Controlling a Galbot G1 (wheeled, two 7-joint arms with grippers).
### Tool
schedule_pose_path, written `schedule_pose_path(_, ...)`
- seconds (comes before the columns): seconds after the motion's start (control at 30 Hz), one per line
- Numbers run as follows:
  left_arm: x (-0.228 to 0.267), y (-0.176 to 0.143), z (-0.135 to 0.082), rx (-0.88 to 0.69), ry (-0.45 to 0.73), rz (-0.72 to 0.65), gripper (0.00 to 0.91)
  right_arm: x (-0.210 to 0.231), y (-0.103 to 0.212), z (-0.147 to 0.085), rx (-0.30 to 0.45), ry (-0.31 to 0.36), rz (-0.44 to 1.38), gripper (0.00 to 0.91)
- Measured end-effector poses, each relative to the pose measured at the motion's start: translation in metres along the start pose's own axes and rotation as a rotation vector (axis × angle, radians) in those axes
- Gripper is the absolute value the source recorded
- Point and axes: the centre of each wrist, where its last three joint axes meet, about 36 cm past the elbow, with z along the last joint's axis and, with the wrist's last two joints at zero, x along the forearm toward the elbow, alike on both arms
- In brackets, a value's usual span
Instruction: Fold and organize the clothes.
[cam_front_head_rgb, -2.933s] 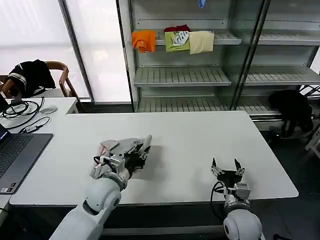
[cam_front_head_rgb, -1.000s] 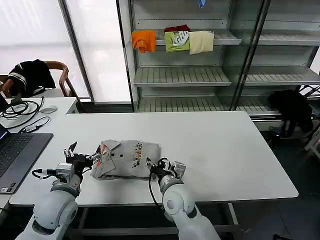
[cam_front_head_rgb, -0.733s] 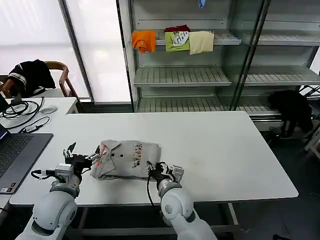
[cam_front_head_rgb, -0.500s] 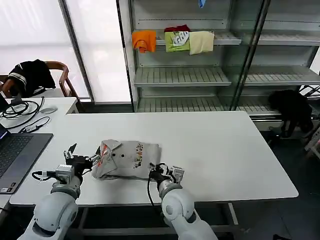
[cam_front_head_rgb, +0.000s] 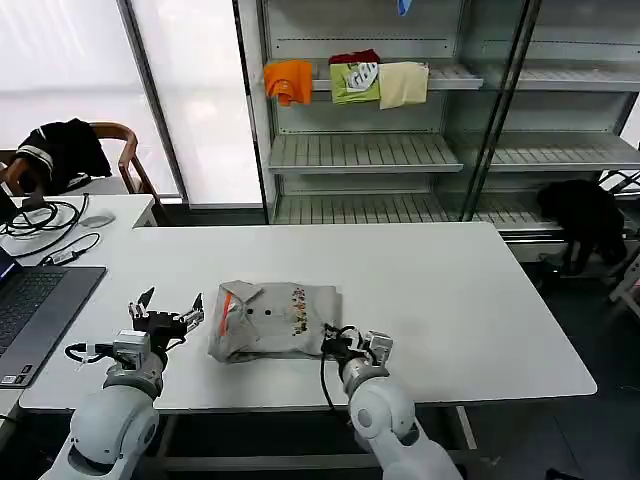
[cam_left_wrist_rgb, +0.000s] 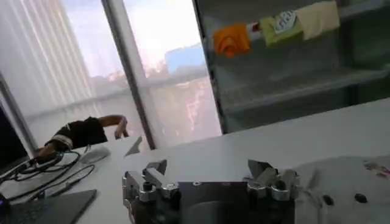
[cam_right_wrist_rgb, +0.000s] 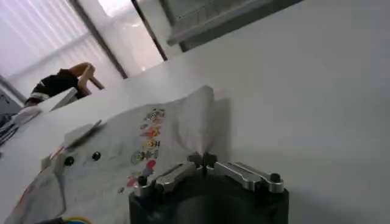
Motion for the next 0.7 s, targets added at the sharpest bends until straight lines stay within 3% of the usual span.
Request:
schedule_pose_path(0.3,0.0,-0.006,0.001,0.011,0.001,0.007,0.907,0.01,-0.054,-0.015,0.045,-0.035,0.067,0.0)
schedule_pose_path(0.33,0.0,-0.006,0.001,0.013,0.002,0.008,0.907,0.011,-0.059,-0.017,0.05,-0.038,0.075,0.03)
schedule_pose_path(0.37,0.0,-0.007,0.001,0.014,0.003,0.009,0.907,0.012,-0.064,-0.018,0.056,-0.04,0.083,0.907)
schedule_pose_path(0.7,0.006,-0.009,0.003,0.027,0.006,0.008,0.907,0.023,-0.093,-0.027,0.129,-0.084,0.133,0.907)
